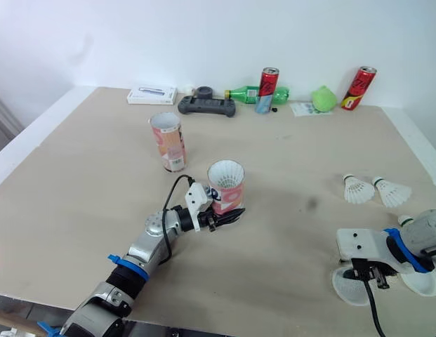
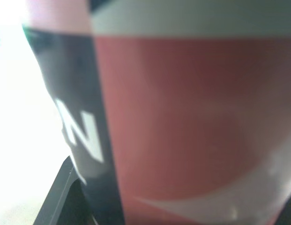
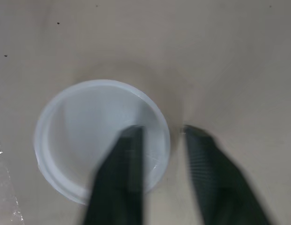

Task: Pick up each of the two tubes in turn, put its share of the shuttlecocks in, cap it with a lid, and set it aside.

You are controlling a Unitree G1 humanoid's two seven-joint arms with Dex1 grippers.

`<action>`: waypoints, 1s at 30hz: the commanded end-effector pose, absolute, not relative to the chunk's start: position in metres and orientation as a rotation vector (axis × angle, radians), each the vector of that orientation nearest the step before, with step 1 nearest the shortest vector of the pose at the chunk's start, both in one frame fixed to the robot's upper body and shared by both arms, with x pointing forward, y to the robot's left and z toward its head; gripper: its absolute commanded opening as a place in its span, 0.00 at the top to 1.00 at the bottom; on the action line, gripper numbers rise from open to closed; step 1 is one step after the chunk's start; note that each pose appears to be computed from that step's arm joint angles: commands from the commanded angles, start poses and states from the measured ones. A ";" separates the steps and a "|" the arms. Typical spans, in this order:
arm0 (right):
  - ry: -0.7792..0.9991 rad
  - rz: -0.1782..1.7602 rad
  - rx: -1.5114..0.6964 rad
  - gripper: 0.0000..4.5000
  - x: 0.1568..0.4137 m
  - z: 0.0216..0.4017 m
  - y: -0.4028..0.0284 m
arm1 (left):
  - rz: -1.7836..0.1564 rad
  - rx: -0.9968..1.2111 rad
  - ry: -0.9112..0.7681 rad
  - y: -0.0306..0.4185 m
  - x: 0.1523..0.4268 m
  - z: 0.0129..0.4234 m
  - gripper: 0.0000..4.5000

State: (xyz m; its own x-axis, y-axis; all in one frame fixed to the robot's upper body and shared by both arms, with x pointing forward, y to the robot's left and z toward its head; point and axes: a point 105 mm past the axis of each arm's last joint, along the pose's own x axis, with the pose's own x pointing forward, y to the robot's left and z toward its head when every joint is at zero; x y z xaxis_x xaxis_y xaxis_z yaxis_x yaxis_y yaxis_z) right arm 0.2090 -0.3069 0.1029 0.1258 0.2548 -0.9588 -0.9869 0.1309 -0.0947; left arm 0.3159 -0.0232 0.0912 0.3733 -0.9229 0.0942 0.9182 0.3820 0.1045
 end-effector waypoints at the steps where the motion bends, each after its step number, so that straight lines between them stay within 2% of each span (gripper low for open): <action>1: 1.030 1.159 -0.957 0.99 0.206 0.093 -0.313 | -1.170 0.045 -0.108 -0.021 0.317 0.084 0.44; 3: 1.029 1.164 -0.951 0.99 0.206 0.094 -0.312 | -1.167 0.047 -0.109 -0.021 0.318 0.084 0.44; 6: 0.929 1.201 -0.884 0.99 0.215 0.123 -0.292 | -1.165 0.050 -0.106 -0.020 0.319 0.084 0.44; 12: 0.450 1.261 -0.865 0.99 0.259 0.238 -0.220 | -1.182 0.071 -0.093 -0.020 0.319 0.082 0.44; 17: 0.153 1.308 -0.951 0.99 0.283 0.302 -0.166 | -1.203 0.095 -0.060 -0.022 0.320 0.078 0.44; 23: 0.018 1.365 -1.042 0.99 0.300 0.318 -0.121 | -1.217 0.099 -0.040 -0.022 0.321 0.076 0.44; 30: -0.001 1.386 -1.118 0.99 0.314 0.311 -0.106 | -1.218 0.103 -0.023 -0.022 0.318 0.072 0.44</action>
State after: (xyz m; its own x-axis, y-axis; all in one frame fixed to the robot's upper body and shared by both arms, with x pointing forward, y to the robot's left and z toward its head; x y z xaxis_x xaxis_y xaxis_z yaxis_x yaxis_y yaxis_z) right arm 0.3160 -0.1057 0.2990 0.2424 0.7632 -0.5990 -0.7982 -0.1941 -0.5703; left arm 0.3207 -0.0278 0.0973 0.3305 -0.9423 0.0522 0.9330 0.3346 0.1324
